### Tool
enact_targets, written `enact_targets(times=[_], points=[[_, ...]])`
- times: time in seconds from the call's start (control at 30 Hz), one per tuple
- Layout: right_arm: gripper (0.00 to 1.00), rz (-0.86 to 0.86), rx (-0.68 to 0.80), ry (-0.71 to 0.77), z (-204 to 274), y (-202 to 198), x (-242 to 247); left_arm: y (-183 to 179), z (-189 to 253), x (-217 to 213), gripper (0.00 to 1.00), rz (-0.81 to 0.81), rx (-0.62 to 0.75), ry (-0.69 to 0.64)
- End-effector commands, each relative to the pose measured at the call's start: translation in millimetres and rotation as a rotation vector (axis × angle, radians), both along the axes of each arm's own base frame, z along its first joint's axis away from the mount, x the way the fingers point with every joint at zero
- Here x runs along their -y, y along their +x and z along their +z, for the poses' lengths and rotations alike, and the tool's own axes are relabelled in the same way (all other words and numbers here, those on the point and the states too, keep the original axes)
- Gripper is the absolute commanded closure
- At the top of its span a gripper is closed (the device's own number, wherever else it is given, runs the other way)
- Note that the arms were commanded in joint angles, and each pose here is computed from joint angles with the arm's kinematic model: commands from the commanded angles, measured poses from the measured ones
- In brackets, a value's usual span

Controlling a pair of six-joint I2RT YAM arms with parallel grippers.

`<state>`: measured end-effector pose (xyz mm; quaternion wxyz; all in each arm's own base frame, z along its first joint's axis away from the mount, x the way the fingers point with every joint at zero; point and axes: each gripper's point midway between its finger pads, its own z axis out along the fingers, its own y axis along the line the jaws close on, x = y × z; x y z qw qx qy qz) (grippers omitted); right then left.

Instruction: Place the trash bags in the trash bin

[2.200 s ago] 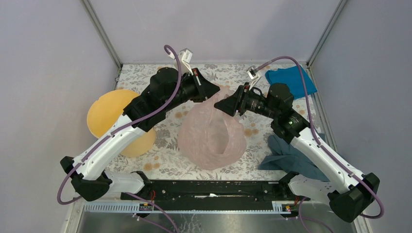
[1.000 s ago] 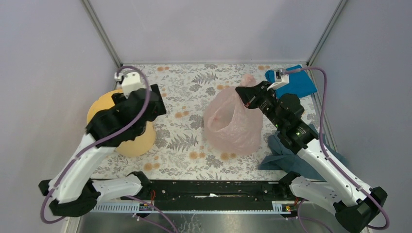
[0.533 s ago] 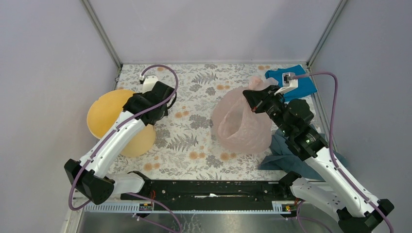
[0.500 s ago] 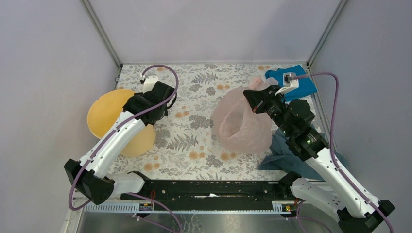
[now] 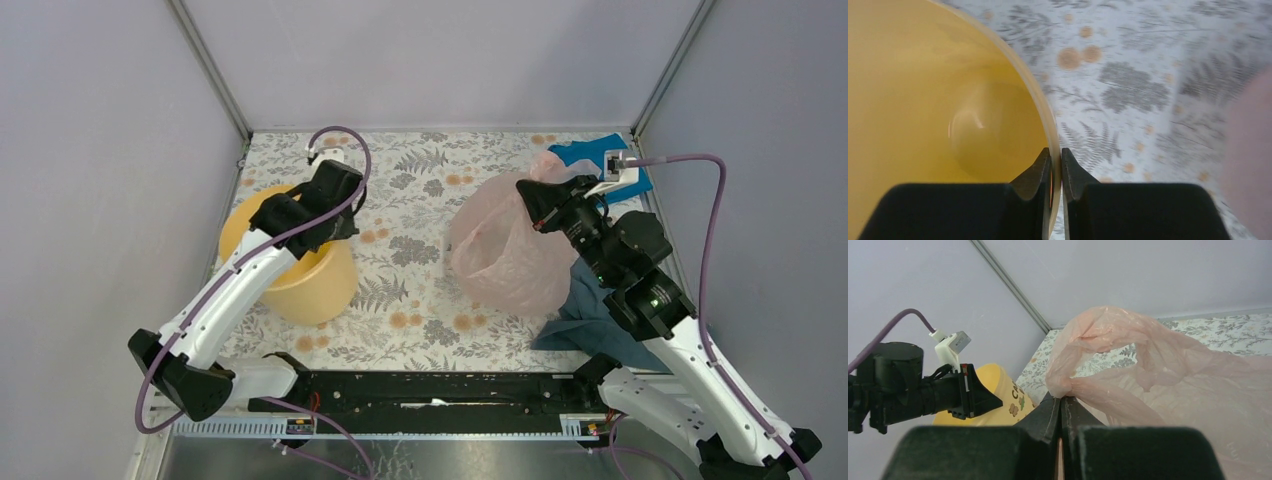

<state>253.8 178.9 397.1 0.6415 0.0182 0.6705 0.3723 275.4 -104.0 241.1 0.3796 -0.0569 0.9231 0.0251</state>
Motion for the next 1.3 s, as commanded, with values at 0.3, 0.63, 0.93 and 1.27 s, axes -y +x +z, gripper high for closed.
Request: enact_targets(times=[0.3,0.63,0.93,1.27], points=[[1.00,-0.148,0.183,0.016,68.4,-28.9,52.0,-42.3,33.9,236.6,0.90,-0.416,0.092,-0.232],[1.00,-0.303,0.323,-0.027,111.7,-56.3,102.3,-58.5,36.1,262.5,0.43,-0.525,0.101,-0.296],[1.00,0.112,0.469,-0.044,174.7,-53.2,6.9,-85.0,109.1,206.9,0.06,-0.580,0.270,-0.457],[1.00,0.969,0.605,0.487,279.9,-99.3,-99.1,-113.7,127.2,87.3,0.01,-0.420,0.413,-0.564]])
